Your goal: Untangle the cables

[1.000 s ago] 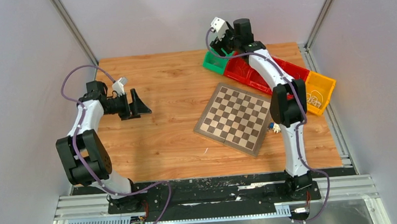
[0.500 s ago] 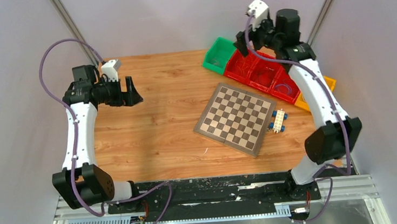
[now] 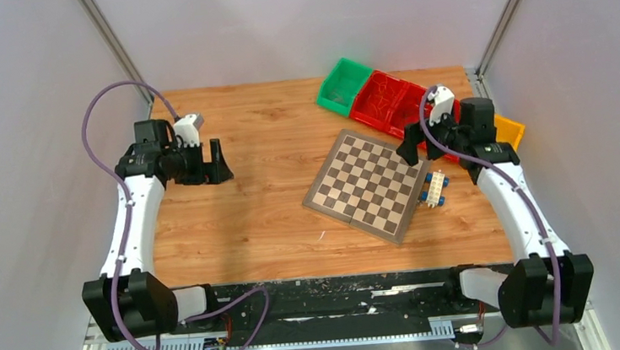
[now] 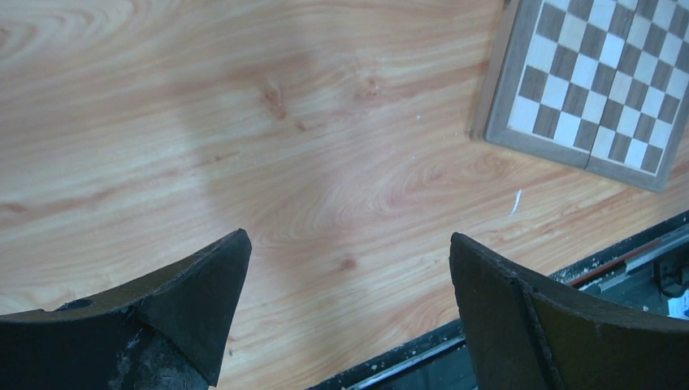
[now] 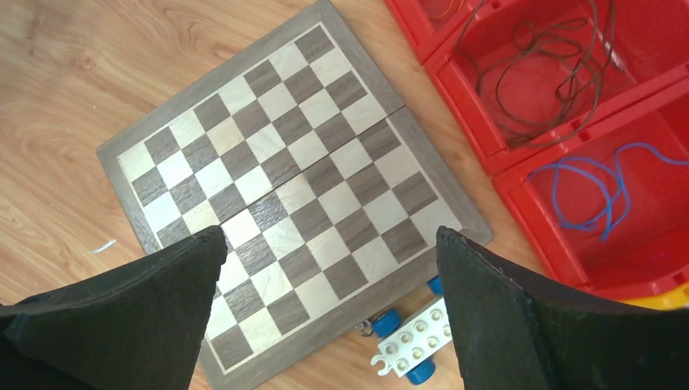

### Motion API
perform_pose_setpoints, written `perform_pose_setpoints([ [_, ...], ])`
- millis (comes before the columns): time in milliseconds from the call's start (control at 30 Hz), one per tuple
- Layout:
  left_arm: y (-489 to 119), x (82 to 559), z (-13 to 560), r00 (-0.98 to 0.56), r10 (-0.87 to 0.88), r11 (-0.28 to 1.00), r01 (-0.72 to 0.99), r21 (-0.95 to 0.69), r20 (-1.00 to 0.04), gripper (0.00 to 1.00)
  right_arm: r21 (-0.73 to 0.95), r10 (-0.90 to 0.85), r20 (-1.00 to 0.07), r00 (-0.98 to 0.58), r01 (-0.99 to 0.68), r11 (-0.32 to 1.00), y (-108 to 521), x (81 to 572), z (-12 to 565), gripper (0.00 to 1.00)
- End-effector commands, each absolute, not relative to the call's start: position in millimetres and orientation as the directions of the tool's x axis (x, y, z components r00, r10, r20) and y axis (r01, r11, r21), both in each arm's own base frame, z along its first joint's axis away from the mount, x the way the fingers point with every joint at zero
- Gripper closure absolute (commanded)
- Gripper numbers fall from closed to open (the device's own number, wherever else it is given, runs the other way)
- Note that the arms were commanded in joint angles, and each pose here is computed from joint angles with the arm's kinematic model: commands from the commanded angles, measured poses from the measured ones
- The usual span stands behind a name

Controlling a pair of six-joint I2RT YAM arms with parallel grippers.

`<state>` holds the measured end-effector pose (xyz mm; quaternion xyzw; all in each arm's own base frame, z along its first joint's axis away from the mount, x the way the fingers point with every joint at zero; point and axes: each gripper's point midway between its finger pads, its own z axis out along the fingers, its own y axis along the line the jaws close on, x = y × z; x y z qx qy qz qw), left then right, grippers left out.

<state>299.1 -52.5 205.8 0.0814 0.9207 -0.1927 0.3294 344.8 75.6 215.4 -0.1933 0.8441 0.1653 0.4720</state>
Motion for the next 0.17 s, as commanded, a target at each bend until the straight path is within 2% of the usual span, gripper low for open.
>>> perform_pose_setpoints([
  [0,-55.1,297.9,202.5,-0.756,-0.009,0.910,0.266,-0.319,-0.654,0.00,0.123,-0.120,-0.884,-0.452,-0.472,0.873,80.1,332.9,226.7,0.00],
  [133,-54.3,291.4,200.7,-0.761,0.001,0.912,0.267,-0.313,-0.648,0.00,0.187,-0.074,-0.867,-0.492,-0.459,0.869,85.0,333.6,222.0,0.00],
])
